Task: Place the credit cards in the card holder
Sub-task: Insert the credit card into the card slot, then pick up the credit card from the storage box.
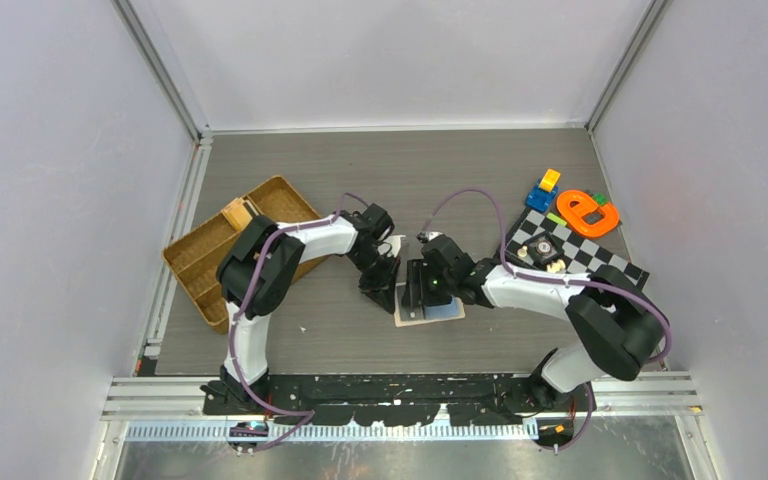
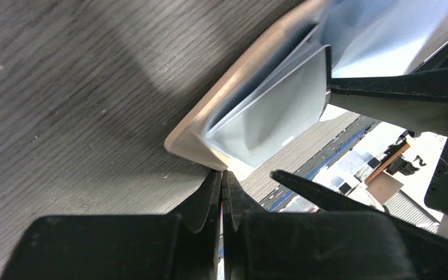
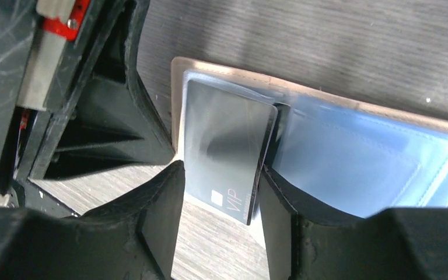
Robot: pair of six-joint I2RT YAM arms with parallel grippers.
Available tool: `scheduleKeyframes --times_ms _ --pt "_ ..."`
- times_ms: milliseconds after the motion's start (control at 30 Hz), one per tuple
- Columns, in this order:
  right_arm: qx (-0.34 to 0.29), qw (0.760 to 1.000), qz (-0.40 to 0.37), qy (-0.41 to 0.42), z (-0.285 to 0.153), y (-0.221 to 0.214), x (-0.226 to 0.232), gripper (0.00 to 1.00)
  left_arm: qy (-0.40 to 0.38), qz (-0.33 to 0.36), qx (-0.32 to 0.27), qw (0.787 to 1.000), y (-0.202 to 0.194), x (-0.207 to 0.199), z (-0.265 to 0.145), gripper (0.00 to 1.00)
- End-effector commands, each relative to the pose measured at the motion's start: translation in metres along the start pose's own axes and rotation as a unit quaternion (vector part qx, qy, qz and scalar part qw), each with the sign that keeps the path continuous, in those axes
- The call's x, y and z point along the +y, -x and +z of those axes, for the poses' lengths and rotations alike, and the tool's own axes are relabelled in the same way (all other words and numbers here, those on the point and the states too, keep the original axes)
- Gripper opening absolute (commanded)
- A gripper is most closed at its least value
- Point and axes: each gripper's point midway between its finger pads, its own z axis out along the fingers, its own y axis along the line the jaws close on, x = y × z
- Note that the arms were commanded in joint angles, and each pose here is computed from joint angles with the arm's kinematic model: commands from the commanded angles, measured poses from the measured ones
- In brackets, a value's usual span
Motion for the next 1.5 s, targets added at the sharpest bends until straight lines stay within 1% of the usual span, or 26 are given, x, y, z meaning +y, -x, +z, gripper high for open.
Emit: scheduleKeyframes --times_ms 0,33,100,167,233,300,400,467,533,600,700,733,833,933,1000,1100,1167,1267,1467 --pt "-0.014 1.000 -0.024 0.008 -0.019 0.006 0.011 0.56 0.067 0.040 -0.056 0.995 0.023 0.023 -0.009 0.07" --pt "-0.020 0.999 -0.026 0.001 -0.024 0.008 0.010 0.57 0.070 0.045 -0.062 0.995 0.025 0.022 -0.013 0.10" --pt "-0.033 0.999 -0.025 -0.018 -0.034 0.015 0.003 0.59 0.075 0.060 -0.080 0.992 0.029 0.019 -0.023 0.24" --pt "-0.039 0.999 -0.026 -0.019 -0.044 0.020 0.003 0.59 0.085 0.079 -0.101 0.988 0.032 0.016 -0.036 0.34" --pt "-0.054 0.998 -0.028 -0.014 -0.058 0.028 0.004 0.60 0.098 0.097 -0.122 0.983 0.034 0.015 -0.048 0.43" --pt "-0.065 0.998 -0.024 -0.009 -0.069 0.034 0.003 0.62 0.109 0.105 -0.137 0.979 0.034 0.016 -0.059 0.48" --pt "-0.079 0.997 -0.013 -0.010 -0.084 0.043 -0.003 0.62 0.113 0.110 -0.149 0.976 0.032 0.014 -0.077 0.52" --pt "-0.090 0.996 -0.004 -0.015 -0.092 0.049 -0.010 0.62 0.131 0.118 -0.162 0.971 0.030 0.017 -0.095 0.55" --pt "-0.100 0.995 0.003 -0.018 -0.098 0.054 -0.018 0.62 0.158 0.125 -0.194 0.960 0.031 0.023 -0.123 0.59" --pt "-0.108 0.994 0.015 -0.022 -0.102 0.059 -0.029 0.62 0.200 0.107 -0.227 0.947 0.033 0.043 -0.152 0.65" --pt "-0.109 0.994 0.025 -0.019 -0.105 0.060 -0.037 0.62 0.241 0.040 -0.268 0.932 0.029 0.079 -0.194 0.66" --pt "-0.111 0.993 0.027 -0.017 -0.106 0.060 -0.039 0.62 0.247 0.004 -0.290 0.925 0.025 0.096 -0.211 0.66" --pt "-0.116 0.993 0.030 -0.010 -0.111 0.062 -0.041 0.62 0.241 -0.076 -0.346 0.904 0.011 0.128 -0.242 0.68" --pt "-0.118 0.993 0.032 -0.005 -0.113 0.063 -0.041 0.62 0.229 -0.145 -0.388 0.881 -0.010 0.157 -0.258 0.71" --pt "-0.119 0.992 0.032 -0.002 -0.114 0.064 -0.041 0.62 0.217 -0.177 -0.408 0.869 -0.020 0.170 -0.266 0.72" --pt "-0.119 0.992 0.033 0.000 -0.114 0.064 -0.041 0.62 0.187 -0.207 -0.410 0.868 -0.029 0.180 -0.263 0.73" --pt "-0.118 0.992 0.033 0.003 -0.114 0.064 -0.040 0.62 0.170 -0.226 -0.397 0.873 -0.033 0.186 -0.256 0.73" --pt "-0.118 0.992 0.035 0.004 -0.114 0.063 -0.041 0.62 0.158 -0.249 -0.385 0.875 -0.034 0.195 -0.252 0.71" --pt "-0.121 0.992 0.037 0.005 -0.115 0.063 -0.042 0.62 0.147 -0.266 -0.371 0.878 -0.026 0.208 -0.249 0.58"
